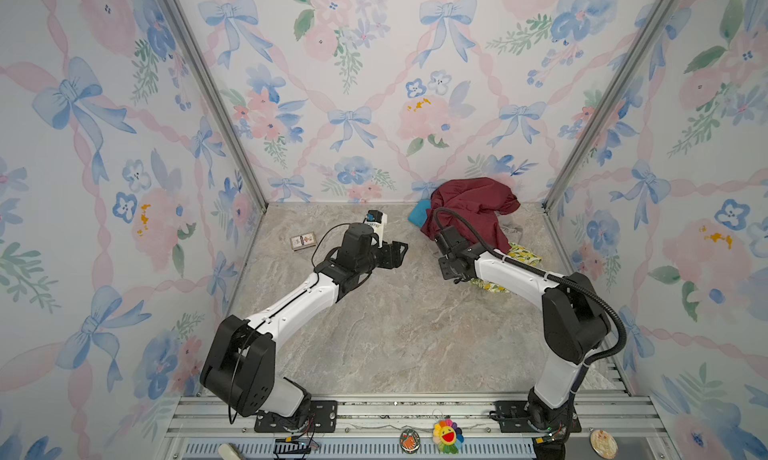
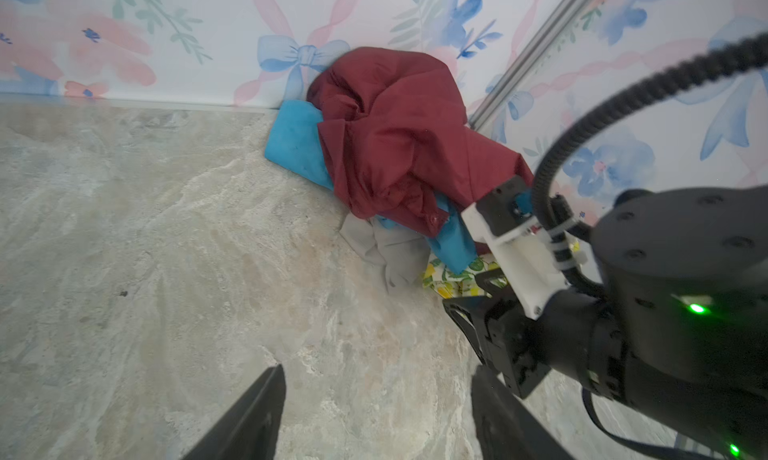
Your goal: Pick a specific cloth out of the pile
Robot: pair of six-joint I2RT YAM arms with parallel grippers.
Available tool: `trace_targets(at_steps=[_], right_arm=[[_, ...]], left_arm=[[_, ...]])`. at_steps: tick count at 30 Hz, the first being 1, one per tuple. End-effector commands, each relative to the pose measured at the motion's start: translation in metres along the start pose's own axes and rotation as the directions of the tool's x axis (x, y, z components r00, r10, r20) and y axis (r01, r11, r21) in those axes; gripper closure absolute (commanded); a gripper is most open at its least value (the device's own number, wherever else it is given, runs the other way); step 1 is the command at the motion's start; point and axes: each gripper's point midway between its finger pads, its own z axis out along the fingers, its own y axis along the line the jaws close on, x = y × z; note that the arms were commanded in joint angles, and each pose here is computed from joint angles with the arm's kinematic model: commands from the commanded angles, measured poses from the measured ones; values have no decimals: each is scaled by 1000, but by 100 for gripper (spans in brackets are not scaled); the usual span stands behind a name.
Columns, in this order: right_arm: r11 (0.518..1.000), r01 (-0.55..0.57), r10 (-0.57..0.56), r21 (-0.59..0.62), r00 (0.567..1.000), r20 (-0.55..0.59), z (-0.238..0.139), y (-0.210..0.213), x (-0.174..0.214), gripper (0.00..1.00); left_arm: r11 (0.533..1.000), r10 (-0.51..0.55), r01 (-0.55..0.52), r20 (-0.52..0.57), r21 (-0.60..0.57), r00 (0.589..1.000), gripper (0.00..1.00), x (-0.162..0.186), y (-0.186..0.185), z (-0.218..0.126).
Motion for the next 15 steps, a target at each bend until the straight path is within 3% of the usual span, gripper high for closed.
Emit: trace_targets(at_steps=[1, 8, 15], right_arm=[[996, 9, -13, 86, 999, 43, 0, -15, -19, 46], [991, 12, -18, 135, 999, 38, 17, -22, -27, 50], [985, -7, 4, 171, 1000, 15, 37, -28, -26, 53]], left_arm=[[991, 129, -129, -8, 42, 992, 28, 2, -9, -13], [969, 224, -222, 1, 109, 975, 28, 2, -21, -23], [976, 211, -212, 29, 50, 977, 28, -8, -7, -31]])
